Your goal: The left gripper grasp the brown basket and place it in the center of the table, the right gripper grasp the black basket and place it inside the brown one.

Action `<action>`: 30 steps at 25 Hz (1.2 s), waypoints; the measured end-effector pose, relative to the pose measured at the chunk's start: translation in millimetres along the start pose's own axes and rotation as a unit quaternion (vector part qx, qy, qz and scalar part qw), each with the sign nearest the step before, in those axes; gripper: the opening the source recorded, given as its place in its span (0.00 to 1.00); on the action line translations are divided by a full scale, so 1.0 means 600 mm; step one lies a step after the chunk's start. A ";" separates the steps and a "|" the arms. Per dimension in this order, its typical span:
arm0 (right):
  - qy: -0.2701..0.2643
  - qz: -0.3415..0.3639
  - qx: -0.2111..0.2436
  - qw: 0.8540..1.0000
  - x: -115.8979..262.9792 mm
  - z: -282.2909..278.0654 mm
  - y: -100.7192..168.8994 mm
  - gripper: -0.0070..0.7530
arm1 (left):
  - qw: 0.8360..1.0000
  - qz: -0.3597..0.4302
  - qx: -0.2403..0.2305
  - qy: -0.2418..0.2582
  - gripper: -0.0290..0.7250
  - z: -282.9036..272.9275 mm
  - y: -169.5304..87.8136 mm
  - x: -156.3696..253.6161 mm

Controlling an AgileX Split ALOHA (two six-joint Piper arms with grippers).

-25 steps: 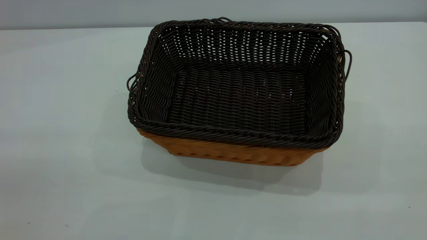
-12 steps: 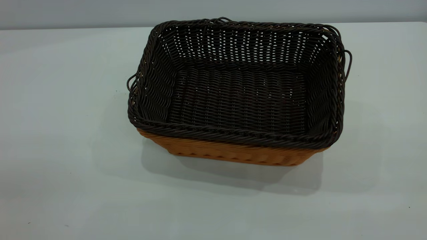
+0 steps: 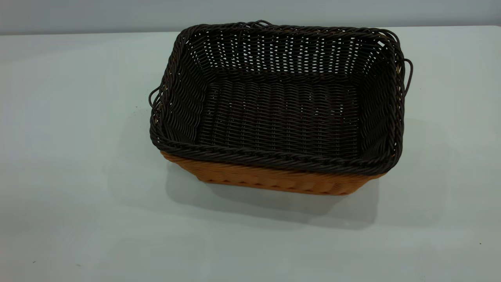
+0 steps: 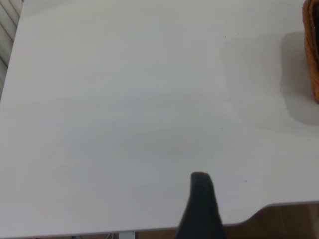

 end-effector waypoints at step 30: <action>0.018 0.102 0.138 0.985 0.019 -0.007 -0.077 0.78 | 1.000 0.000 -0.001 0.000 0.73 0.000 0.000 0.000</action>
Point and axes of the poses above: a point on each arm's last joint axis where the gripper is mounted, z pointing out along that axis toward the gripper, y along the wrist's bending axis when the last joint is at zero, x = y × z, the point moved 10 cm from there along z, pointing out along that axis toward the gripper, and after that the axes turned 2 degrees about -z, right-handed, at the moved point
